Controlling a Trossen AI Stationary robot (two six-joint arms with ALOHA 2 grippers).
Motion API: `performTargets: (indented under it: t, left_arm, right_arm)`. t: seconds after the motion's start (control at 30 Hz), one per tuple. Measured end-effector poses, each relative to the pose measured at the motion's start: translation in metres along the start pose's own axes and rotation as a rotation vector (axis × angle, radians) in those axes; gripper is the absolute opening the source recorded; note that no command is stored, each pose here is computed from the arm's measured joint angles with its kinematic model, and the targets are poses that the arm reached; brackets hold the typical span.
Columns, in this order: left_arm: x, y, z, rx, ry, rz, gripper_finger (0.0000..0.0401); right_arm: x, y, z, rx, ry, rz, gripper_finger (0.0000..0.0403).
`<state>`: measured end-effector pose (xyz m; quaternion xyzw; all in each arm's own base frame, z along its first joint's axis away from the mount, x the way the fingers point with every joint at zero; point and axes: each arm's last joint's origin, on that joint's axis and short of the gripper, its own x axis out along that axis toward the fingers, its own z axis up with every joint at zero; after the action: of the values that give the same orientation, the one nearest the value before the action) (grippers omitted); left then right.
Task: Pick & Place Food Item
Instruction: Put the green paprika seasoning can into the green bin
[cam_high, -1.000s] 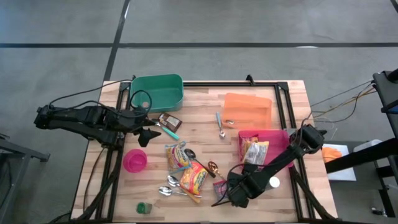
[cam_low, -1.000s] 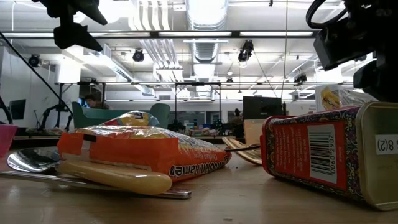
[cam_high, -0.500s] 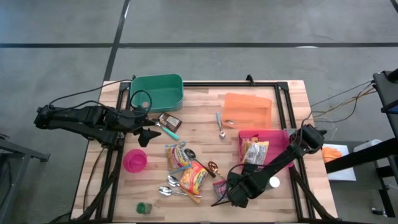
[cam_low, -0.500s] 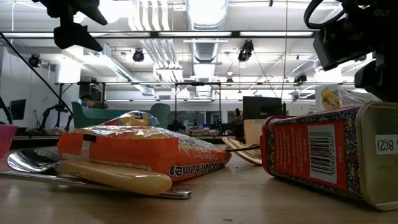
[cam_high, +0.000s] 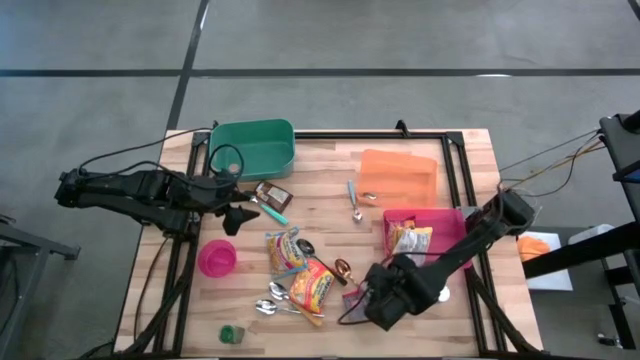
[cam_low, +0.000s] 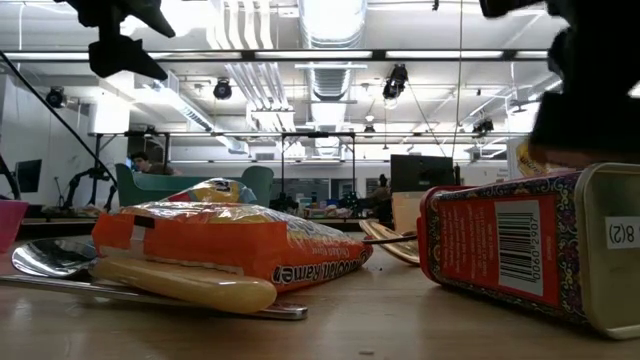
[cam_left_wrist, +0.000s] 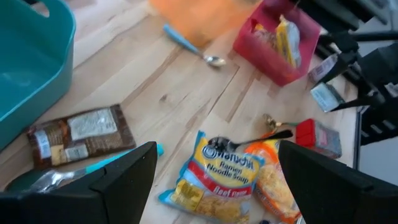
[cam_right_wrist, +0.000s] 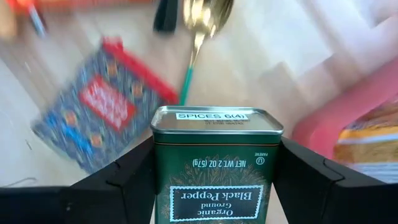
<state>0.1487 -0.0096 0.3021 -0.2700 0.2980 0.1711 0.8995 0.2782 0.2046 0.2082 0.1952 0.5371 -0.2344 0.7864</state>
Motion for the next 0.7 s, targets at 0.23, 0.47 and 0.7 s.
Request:
performTargets:
  t: [0.23,0.47,0.7]
  left_arm:
    - [0.0,-0.006,0.008,0.002,-0.08,-0.059,0.0337]
    - [-0.001,-0.009,0.013,0.013,-0.163,-0.058,0.0337]
    - [-0.002,-0.008,0.017,-0.006,-0.247,0.016,0.0337]
  right_arm:
    - [-0.018,-0.009,0.015,0.123,-0.194,-0.001,0.0249]
    - [-0.028,-0.025,0.042,0.267,-0.387,-0.034,0.0249]
    - [-0.032,-0.046,0.076,0.462,-0.5,-0.053,0.0249]
